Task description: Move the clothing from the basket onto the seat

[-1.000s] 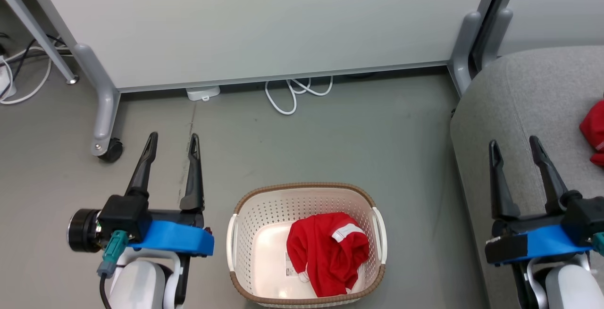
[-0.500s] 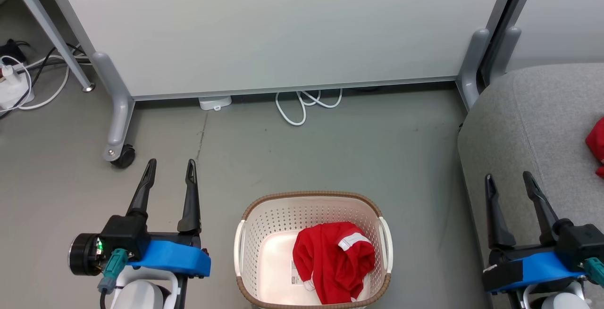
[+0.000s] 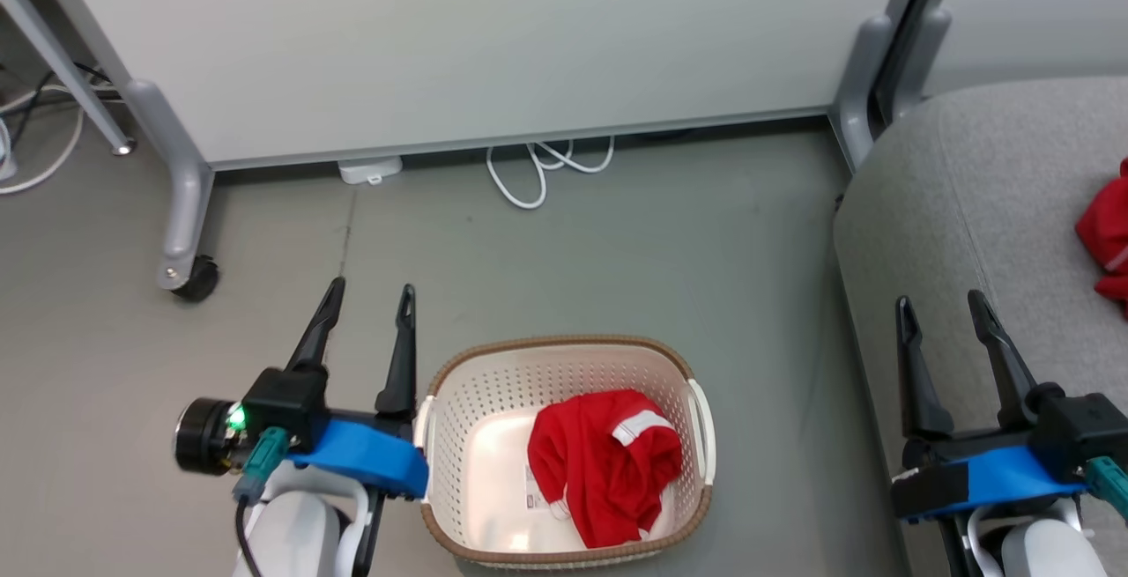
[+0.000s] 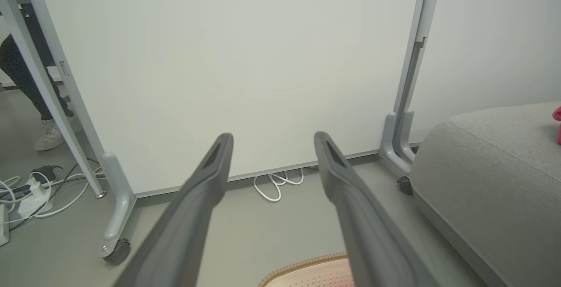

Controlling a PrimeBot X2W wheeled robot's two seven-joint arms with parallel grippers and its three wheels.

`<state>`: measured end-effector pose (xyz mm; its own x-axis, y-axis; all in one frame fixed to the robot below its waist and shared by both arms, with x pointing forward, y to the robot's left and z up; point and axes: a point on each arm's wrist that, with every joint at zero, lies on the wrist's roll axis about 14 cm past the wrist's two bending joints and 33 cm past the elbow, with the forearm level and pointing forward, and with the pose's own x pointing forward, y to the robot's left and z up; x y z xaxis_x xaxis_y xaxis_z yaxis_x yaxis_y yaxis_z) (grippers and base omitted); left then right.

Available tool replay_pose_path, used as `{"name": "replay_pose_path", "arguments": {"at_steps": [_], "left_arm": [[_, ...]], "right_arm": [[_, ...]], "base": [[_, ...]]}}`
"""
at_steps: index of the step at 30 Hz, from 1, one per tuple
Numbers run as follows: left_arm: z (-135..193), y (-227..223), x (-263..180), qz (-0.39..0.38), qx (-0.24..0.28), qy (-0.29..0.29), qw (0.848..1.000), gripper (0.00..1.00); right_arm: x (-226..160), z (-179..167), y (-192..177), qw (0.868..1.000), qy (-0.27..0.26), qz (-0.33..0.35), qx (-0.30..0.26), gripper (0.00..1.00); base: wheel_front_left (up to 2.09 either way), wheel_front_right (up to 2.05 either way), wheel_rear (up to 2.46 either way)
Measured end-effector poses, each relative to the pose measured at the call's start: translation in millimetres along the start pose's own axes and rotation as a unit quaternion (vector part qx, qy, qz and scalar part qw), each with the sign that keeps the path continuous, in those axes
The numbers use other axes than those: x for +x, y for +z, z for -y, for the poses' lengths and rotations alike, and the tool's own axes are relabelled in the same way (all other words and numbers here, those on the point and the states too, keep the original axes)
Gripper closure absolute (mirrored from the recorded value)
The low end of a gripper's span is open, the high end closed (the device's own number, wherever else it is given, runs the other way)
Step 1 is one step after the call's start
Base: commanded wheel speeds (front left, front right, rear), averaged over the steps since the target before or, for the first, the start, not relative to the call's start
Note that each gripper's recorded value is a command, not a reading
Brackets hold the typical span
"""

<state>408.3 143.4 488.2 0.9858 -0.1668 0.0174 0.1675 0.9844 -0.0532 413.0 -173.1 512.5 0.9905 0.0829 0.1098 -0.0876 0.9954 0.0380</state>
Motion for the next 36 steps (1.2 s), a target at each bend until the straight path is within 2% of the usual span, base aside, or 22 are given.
{"name": "replay_pose_path", "arguments": {"at_steps": [9,15,23,24,25,36], "left_arm": [[54,-33,60,-0.043,0.009,-0.1,0.994,0.0],[93,-91,88,-0.109,0.022,-0.18,0.977,0.0],[121,-194,93,-0.236,0.021,-0.255,0.937,0.0],[121,-208,91,-0.255,0.022,-0.259,0.931,0.0],[122,-235,86,-0.294,0.021,-0.265,0.918,0.0],[120,-340,64,-0.45,0.006,-0.269,0.851,0.0]], "right_arm": [[26,20,-3,1.0,-0.022,0.006,-0.008,0.0],[51,38,-14,0.999,-0.041,0.006,-0.012,0.0],[71,58,-47,0.998,-0.057,-0.02,-0.02,0.0],[72,61,-53,0.998,-0.059,-0.025,-0.021,0.0],[75,65,-64,0.997,-0.061,-0.035,-0.024,0.0],[83,81,-119,0.993,-0.069,-0.086,-0.043,0.0]], "base": [[0.0,0.0,0.0],[0.0,0.0,0.0],[0.0,0.0,0.0],[0.0,0.0,0.0],[0.0,0.0,0.0],[0.0,0.0,0.0]]}}
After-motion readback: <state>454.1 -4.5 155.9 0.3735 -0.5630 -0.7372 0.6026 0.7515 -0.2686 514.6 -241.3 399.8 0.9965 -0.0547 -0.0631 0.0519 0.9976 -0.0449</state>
